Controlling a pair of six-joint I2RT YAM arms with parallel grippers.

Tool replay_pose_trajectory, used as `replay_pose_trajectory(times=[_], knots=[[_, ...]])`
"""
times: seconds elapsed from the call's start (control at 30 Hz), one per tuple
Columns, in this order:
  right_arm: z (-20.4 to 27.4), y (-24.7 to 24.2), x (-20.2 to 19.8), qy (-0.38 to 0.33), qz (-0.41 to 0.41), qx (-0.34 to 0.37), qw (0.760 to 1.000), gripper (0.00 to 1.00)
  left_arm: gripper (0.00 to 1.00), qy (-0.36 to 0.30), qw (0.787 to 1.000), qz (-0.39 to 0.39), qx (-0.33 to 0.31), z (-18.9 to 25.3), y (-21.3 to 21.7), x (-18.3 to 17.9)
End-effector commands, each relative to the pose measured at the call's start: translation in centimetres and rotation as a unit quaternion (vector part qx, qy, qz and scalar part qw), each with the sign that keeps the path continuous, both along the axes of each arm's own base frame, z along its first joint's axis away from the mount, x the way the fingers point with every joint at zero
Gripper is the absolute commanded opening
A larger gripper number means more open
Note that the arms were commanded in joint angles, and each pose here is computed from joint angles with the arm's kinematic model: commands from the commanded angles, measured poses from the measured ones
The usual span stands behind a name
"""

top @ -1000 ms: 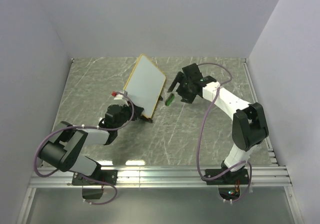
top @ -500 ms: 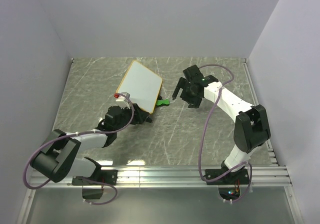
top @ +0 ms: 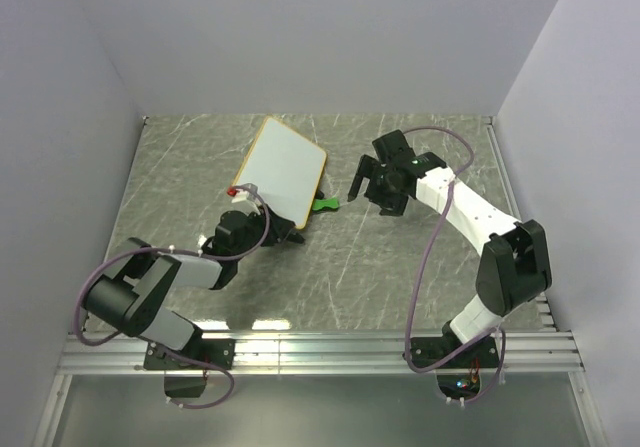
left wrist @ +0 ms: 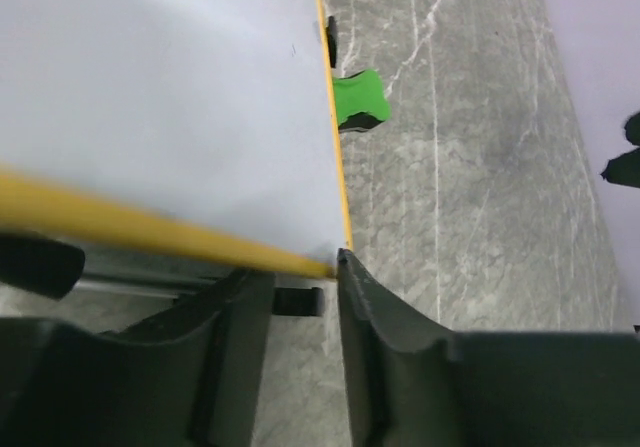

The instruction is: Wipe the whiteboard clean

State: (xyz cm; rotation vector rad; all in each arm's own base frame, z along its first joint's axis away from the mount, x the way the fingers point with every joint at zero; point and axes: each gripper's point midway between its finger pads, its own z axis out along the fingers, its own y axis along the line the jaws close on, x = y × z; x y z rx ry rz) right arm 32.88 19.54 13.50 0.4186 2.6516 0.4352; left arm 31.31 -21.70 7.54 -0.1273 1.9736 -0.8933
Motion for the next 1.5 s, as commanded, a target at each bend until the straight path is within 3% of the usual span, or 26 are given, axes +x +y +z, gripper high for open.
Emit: replay_pose_trajectory(times=[0.0,0.07,0.1,0.2,0.77,1.47], knots=[[0.6,-0.7,-0.6,-0.007,0.014,-0.001,1.000,0.99,0.37,0.023,0.998,0.058,0.020,-2.0,1.8,1.6],[0.6,-0.8,-0.6,-0.008,0.018,-0.002,1.000,0.99,0.31,0.022,0.998,0.062,0.021,-2.1,1.8,2.1],[0.6,-0.8,-0.7,-0.006,0.021,-0.004,1.000,0.99,0.15,0.024,0.998,0.062,0.023,-2.2,1.8,2.2],[0.5,-1.0,-0.6,-0.006,0.027,-0.008,1.000,0.99,0.01,0.022,0.997,0.059,0.033,-2.3,1.6,2.8],[0.4,-0.3,0.6,-0.005,0.028,0.012,1.000,0.98,0.01,-0.072,0.992,0.026,0.100,5.0,2.5,2.5],[-0.4,-0.7,0.0,-0.003,0.008,0.016,1.000,0.98,0.01,-0.002,0.996,0.061,0.066,1.7,3.4,-4.8]])
